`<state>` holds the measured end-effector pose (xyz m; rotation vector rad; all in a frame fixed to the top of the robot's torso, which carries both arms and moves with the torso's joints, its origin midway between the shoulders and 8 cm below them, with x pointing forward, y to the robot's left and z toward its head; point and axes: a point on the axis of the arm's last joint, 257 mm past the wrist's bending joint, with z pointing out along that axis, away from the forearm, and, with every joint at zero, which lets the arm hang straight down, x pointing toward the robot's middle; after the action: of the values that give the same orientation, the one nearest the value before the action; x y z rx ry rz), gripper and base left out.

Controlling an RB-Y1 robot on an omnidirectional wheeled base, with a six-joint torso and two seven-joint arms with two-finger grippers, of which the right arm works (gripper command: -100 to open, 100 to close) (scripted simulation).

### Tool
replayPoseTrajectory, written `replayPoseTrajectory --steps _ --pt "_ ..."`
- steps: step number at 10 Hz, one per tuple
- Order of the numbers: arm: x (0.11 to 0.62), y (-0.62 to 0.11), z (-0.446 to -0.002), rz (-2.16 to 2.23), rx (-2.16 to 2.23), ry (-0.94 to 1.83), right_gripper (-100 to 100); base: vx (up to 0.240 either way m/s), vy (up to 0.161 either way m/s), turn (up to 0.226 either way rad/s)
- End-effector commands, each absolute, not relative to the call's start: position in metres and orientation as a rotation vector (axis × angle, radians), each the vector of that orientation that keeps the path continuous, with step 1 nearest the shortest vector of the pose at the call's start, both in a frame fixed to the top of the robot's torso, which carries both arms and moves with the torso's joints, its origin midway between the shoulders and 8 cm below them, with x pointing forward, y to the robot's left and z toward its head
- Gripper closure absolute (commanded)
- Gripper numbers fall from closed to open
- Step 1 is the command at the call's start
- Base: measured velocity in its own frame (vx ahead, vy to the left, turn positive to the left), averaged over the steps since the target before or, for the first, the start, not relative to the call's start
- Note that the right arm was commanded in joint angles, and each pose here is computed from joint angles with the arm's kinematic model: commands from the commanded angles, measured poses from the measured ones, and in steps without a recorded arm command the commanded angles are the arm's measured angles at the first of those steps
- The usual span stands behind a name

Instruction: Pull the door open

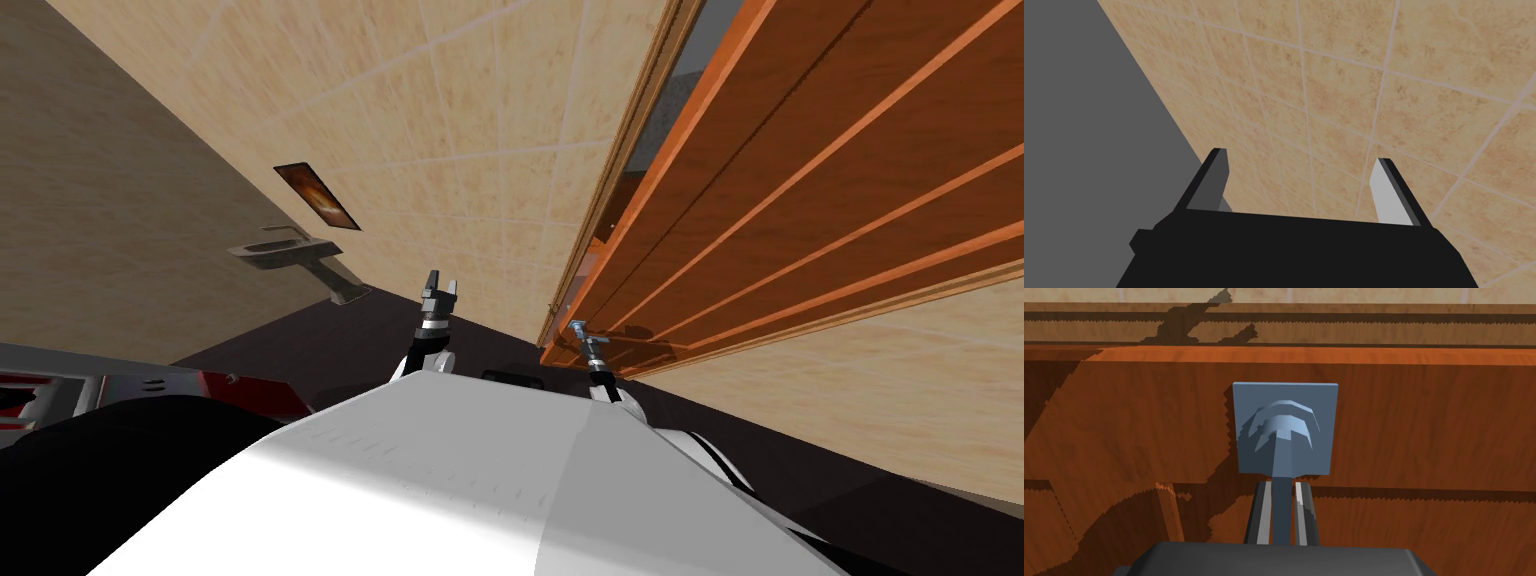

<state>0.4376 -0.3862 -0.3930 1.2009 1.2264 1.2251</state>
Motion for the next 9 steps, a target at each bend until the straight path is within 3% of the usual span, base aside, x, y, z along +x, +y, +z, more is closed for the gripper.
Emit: replayPoseTrajectory --steps 1,6,9 --pt "0.43 -0.382 -0.392 1.253 1.175 1.255 100 -0.121 -0.016 -0.023" --pt "0.413 -0.373 -0.392 1.314 1.128 1.314 100 -0.115 -0.019 -0.032" --pt "0.401 -0.367 -0.392 1.353 1.102 1.353 100 -0.087 -0.072 -0.017"
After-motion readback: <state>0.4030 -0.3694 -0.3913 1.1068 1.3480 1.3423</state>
